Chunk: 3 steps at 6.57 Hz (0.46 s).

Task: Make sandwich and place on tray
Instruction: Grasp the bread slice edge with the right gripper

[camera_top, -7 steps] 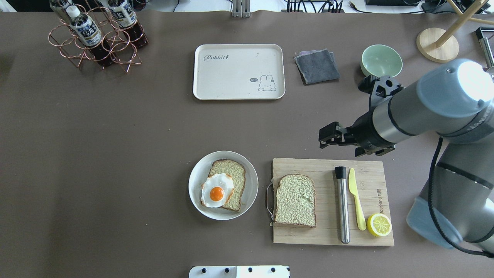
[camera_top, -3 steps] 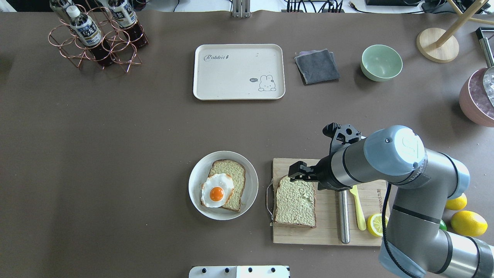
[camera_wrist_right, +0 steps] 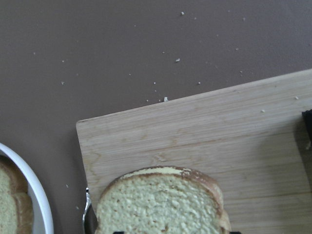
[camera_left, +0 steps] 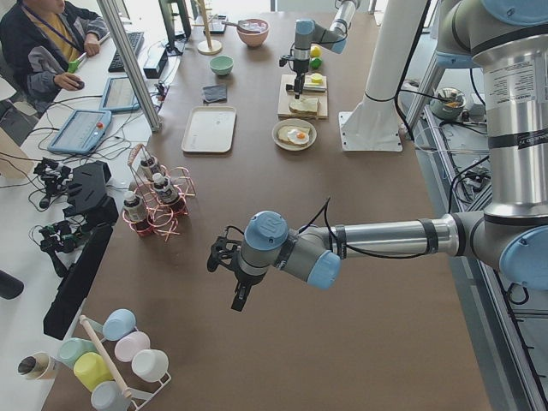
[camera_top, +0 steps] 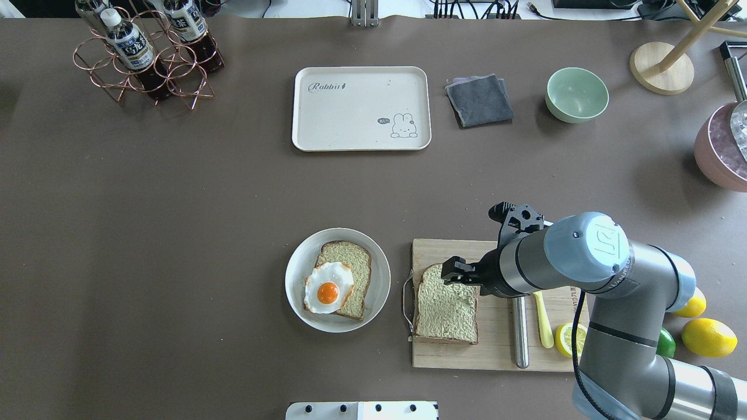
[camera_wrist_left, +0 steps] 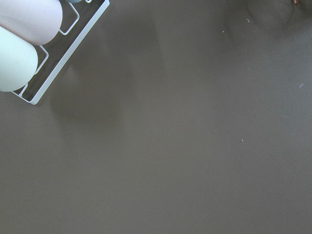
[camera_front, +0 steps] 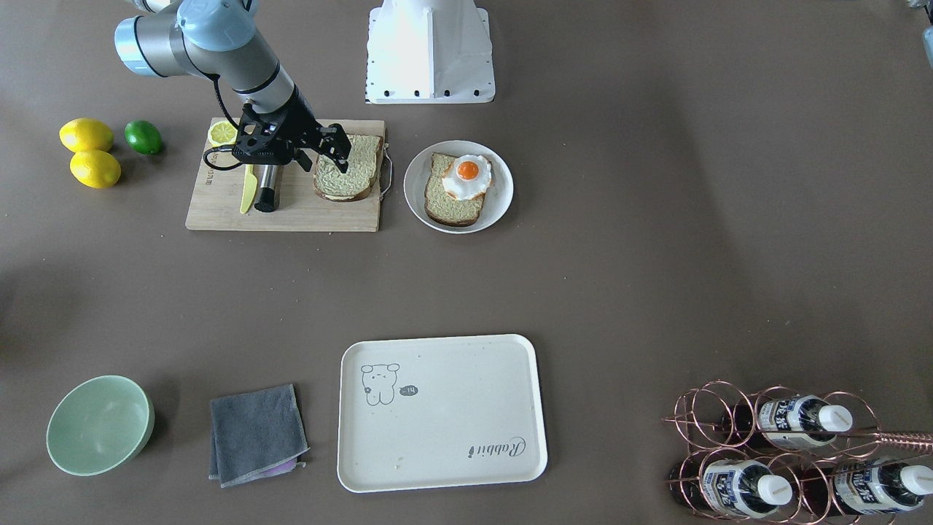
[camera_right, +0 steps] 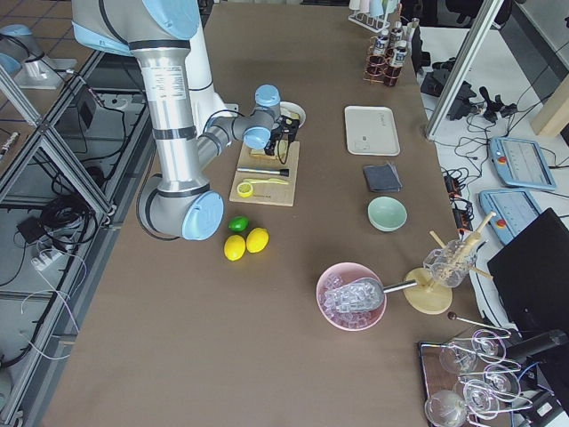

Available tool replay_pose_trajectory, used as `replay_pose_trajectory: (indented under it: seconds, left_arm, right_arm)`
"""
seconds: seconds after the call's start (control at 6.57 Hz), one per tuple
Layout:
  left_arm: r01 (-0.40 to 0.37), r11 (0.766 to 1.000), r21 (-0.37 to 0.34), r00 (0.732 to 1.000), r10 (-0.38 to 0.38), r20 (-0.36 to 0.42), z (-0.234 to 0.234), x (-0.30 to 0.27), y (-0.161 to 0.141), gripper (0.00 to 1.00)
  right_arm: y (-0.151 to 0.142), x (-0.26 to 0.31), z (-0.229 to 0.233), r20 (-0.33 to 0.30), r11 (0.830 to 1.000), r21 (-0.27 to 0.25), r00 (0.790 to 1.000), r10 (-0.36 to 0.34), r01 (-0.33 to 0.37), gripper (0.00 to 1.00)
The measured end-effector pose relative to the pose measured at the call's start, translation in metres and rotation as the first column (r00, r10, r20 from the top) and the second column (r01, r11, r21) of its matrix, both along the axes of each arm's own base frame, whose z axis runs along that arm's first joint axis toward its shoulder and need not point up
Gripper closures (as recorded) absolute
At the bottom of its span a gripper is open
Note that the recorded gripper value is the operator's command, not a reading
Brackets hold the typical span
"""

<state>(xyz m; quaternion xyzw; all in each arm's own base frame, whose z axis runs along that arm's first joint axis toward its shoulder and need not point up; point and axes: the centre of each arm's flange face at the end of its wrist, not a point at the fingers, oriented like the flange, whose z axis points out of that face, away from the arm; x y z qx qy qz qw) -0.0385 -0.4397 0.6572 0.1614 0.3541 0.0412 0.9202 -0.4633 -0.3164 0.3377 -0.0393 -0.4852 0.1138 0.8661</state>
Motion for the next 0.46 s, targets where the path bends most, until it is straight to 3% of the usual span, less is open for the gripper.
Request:
replay_pose_trajectory:
  seconds: [0.3,0.46]
  left_arm:
    - [0.003,1.0,-0.001,1.0,-0.003,0.0,0.0004,-0.0009,0.0001,0.02]
    - [0.004,1.0,-0.002,1.0,-0.004,0.0,0.0007,-0.001,0.0002,0.02]
  right_arm:
    - [0.0078,-0.0018,0.0098,-0.016,1.0,-0.005,1.0,-0.014,0.014,0.42]
    - [0.0113,-0.004,0.0112,-0.018,1.0,-0.007,1.0,-0.021,0.021,0.59]
